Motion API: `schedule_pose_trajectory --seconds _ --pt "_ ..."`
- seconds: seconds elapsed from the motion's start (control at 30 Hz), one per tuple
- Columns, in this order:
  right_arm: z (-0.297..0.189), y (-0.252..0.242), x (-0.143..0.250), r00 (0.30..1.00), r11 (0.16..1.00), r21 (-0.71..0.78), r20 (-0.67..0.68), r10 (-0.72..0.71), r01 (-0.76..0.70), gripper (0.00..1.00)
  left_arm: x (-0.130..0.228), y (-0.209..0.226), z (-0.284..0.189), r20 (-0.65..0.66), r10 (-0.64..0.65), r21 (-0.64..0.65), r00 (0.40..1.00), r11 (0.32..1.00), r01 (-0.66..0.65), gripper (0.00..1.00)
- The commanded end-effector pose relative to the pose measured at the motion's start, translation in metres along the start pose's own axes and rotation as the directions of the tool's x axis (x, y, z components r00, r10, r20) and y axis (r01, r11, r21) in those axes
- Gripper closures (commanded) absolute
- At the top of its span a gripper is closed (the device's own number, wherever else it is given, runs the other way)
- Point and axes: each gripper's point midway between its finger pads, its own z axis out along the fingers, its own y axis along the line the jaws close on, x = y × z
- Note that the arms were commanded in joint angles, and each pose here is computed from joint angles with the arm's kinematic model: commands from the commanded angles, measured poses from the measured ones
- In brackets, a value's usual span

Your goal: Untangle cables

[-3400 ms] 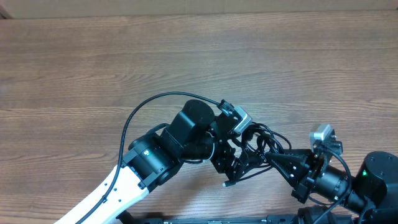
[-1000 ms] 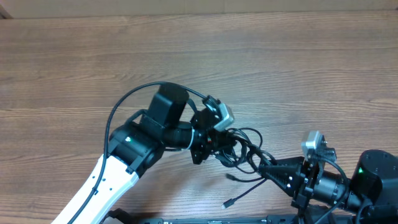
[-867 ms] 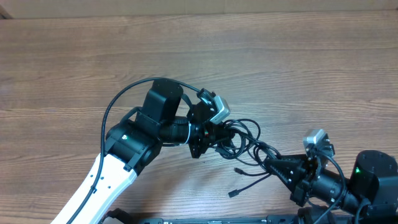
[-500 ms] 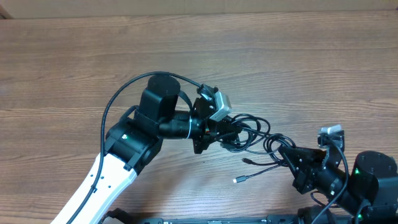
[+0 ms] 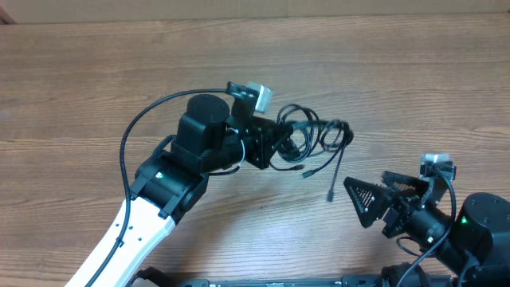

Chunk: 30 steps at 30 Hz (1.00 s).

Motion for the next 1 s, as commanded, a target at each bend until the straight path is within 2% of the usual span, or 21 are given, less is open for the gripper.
schedule_pose_trajectory --seconds 0.0,0.07,0.17,0.23,0.37,0.43,0.47,0.6,0.73,0.83,0.9,0.97 --pt "-0.006 0.026 -0.004 0.992 0.984 -0.125 -0.012 0.125 -0.126 0.00 -0.014 -0.009 -0.004 0.049 -0.171 0.037 0.984 0.985 0.169 0.96" --pt "-0.006 0.027 -0.007 0.968 0.959 -0.131 -0.018 0.251 -0.251 0.02 -0.017 -0.020 -0.004 0.045 -0.193 0.088 0.980 0.978 0.188 0.96" --pt "-0.006 0.028 -0.008 0.897 0.888 -0.127 -0.043 0.441 -0.442 0.23 -0.018 -0.040 -0.003 0.029 -0.227 0.162 0.973 0.962 0.220 0.96" --pt "-0.006 0.028 -0.008 0.876 0.867 -0.125 -0.049 0.479 -0.482 0.28 -0.015 -0.052 -0.001 0.018 -0.211 0.194 0.977 0.960 0.204 0.96" --pt "-0.006 0.028 -0.008 0.869 0.860 -0.124 -0.051 0.492 -0.495 0.33 -0.007 -0.074 0.003 0.000 -0.174 0.243 0.985 0.955 0.169 0.96" --pt "-0.006 0.027 -0.008 0.861 0.853 -0.122 -0.053 0.506 -0.508 0.40 -0.004 -0.081 0.003 -0.008 -0.164 0.259 0.986 0.952 0.160 0.96" --pt "-0.006 0.027 -0.007 0.858 0.850 -0.119 -0.054 0.510 -0.513 0.52 -0.002 -0.085 0.004 -0.014 -0.159 0.267 0.987 0.951 0.157 0.96" --pt "-0.005 0.015 -0.007 0.851 0.848 -0.068 -0.014 0.525 -0.525 0.65 0.004 -0.093 0.002 -0.051 -0.146 0.303 0.988 0.940 0.154 0.96" --pt "-0.005 0.014 -0.008 0.851 0.849 -0.066 -0.008 0.525 -0.524 0.68 0.009 -0.099 0.001 -0.076 -0.136 0.326 0.988 0.933 0.153 0.96" --pt "-0.005 0.012 -0.009 0.851 0.849 -0.058 0.002 0.526 -0.525 0.73 0.017 -0.111 0.002 -0.096 -0.118 0.350 0.988 0.926 0.144 0.96" --pt "-0.004 0.001 -0.008 0.843 0.844 -0.011 0.036 0.537 -0.537 0.76 0.018 -0.116 0.002 -0.095 -0.107 0.365 0.990 0.921 0.135 0.96" --pt "-0.004 -0.003 -0.007 0.840 0.840 0.010 0.050 0.541 -0.542 0.85 0.019 -0.117 0.002 -0.096 -0.106 0.368 0.990 0.920 0.134 0.96"
